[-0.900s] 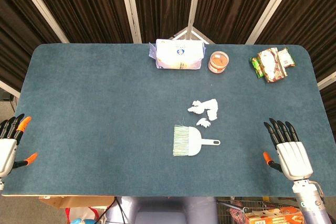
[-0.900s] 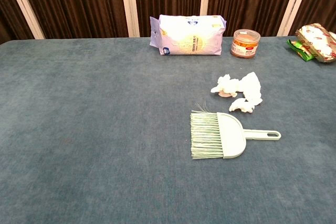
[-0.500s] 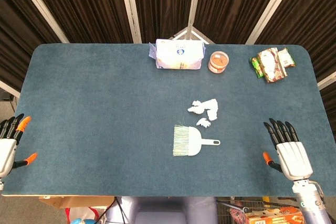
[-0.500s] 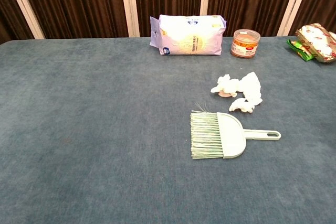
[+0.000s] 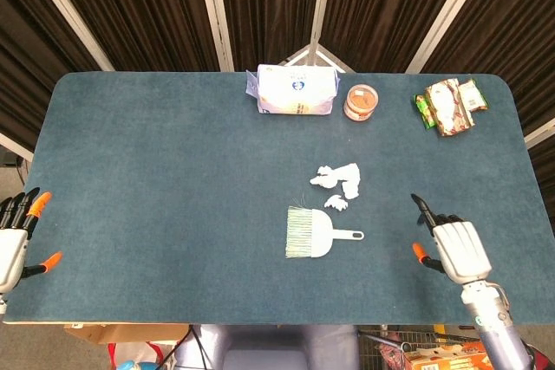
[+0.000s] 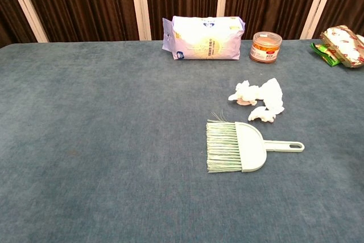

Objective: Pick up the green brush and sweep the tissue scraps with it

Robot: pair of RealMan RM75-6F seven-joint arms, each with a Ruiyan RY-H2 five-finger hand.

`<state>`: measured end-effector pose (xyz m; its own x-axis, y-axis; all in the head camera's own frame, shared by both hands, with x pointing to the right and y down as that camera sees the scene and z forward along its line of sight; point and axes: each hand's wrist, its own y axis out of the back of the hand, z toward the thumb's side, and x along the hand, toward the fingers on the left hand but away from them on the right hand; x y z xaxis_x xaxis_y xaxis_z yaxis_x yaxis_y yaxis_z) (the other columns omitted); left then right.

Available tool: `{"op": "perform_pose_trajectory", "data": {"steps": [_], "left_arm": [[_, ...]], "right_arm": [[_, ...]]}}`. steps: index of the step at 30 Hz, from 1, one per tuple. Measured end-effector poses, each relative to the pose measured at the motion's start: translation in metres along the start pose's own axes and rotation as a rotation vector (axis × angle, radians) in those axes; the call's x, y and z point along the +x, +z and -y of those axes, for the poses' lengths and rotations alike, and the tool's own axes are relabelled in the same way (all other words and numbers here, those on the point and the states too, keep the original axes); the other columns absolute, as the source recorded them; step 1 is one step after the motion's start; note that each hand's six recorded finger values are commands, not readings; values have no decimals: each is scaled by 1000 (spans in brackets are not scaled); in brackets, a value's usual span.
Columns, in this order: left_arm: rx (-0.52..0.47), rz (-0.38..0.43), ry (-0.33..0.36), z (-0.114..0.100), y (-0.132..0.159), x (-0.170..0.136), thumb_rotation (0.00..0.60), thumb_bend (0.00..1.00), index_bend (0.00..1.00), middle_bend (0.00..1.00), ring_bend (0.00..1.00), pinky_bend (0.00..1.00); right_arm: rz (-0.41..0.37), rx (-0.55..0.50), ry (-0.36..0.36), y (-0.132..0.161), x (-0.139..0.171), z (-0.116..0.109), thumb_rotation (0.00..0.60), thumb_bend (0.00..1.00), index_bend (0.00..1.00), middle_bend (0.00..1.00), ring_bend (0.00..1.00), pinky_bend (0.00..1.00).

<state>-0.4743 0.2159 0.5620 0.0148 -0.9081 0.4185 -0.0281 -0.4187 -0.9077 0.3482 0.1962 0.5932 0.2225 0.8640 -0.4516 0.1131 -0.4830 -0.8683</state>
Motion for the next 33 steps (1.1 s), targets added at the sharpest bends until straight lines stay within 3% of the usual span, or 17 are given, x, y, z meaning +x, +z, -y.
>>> {"op": "perform_pose_trajectory", "data": {"steps": [3,8,22,33], "left_arm": [[0,2,-1,1,0,0,600,0,0,0,0,0],[-3,1,-1,0,0,0,600,0,0,0,0,0],[-18,4,-7,0,0,0,600,0,0,0,0,0],[-26,4,-9,0,-1,0,600,0,0,0,0,0]], "right_arm": [[-37,-19,17,13,-18,3,600,353,228,962,1000,952],[-96,-10,64,38,-39,15,600,354,313,975,1000,965],[-107,30,201,90,-69,72,600,353,391,975,1000,965],[-25,41,236,88,-87,100,600,354,414,975,1000,965]]}}
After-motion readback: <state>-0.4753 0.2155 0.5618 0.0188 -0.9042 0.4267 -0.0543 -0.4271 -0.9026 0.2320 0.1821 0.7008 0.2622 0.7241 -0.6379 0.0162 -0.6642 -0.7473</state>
